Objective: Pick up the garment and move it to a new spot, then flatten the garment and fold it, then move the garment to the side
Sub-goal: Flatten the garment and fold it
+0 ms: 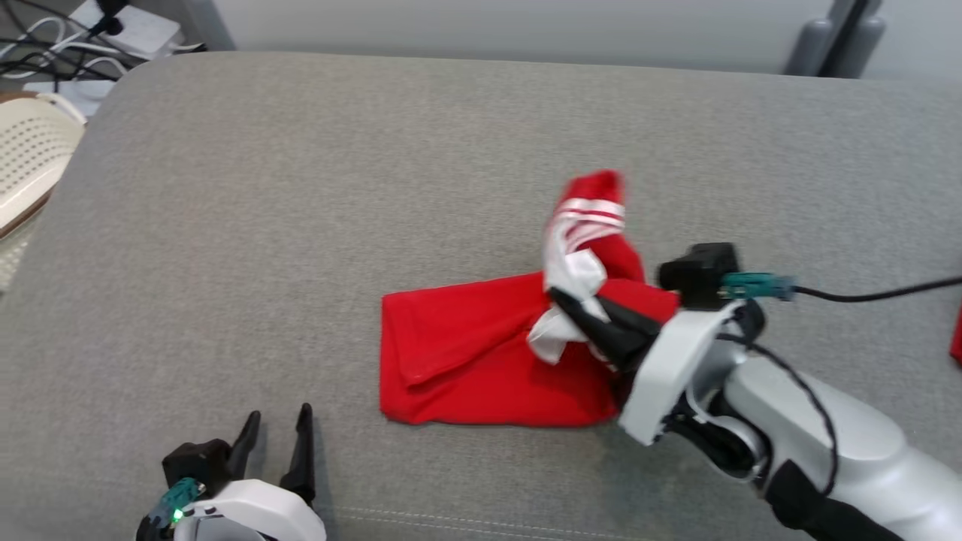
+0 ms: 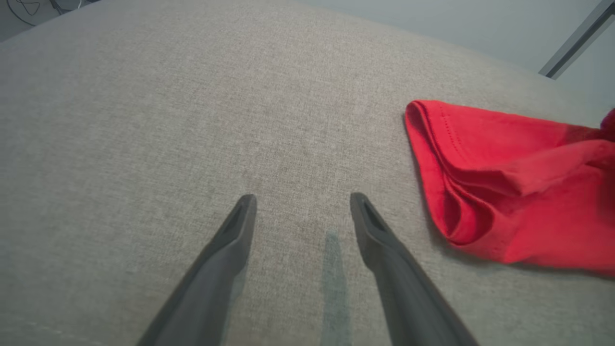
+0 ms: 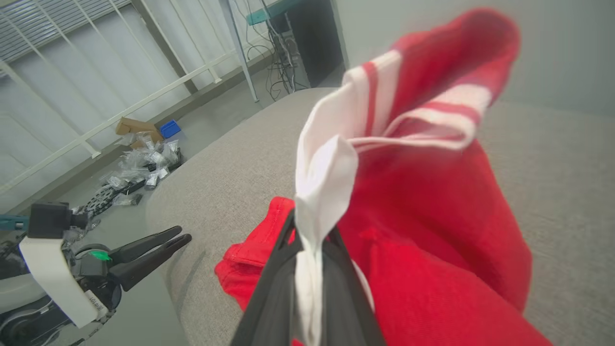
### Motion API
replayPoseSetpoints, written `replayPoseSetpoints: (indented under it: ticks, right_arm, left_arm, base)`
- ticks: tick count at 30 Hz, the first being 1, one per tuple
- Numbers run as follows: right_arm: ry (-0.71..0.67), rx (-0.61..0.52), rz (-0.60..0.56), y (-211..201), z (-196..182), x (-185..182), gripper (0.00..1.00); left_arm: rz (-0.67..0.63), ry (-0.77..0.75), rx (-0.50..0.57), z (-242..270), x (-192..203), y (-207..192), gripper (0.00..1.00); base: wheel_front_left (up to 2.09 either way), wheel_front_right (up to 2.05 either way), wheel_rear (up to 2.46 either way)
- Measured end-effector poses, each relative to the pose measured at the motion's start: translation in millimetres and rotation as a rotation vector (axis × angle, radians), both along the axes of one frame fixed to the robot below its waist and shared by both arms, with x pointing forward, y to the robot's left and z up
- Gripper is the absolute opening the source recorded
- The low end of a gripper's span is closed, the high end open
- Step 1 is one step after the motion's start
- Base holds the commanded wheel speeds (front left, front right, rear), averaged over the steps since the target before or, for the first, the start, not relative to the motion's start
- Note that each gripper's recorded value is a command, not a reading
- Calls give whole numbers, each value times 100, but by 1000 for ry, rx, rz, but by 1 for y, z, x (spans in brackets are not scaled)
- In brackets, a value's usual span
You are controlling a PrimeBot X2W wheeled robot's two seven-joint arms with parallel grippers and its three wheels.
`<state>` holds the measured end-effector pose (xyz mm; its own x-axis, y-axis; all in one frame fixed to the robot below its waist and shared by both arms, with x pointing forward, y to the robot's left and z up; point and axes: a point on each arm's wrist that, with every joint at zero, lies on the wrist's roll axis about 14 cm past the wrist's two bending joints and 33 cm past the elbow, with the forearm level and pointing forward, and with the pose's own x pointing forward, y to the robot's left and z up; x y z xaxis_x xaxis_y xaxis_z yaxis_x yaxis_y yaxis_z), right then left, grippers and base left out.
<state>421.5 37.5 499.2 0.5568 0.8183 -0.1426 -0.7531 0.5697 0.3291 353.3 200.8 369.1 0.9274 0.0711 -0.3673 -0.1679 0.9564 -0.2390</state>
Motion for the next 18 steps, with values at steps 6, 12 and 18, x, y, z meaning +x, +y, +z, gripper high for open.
replayPoseSetpoints:
  ticks: [6,12,18]
  right_arm:
    - [-5,-78,187,54,-12,-22,0]
    - [29,-142,267,83,-35,-29,0]
    - [66,-133,300,106,-45,-37,100]
  left_arm:
    - [25,12,-31,-2,-16,3,100]
    - [80,27,-42,-4,-33,14,100]
    - [108,47,-29,-7,-44,21,100]
  base:
    - [0,0,0]
    - [0,0,0]
    - [0,0,0]
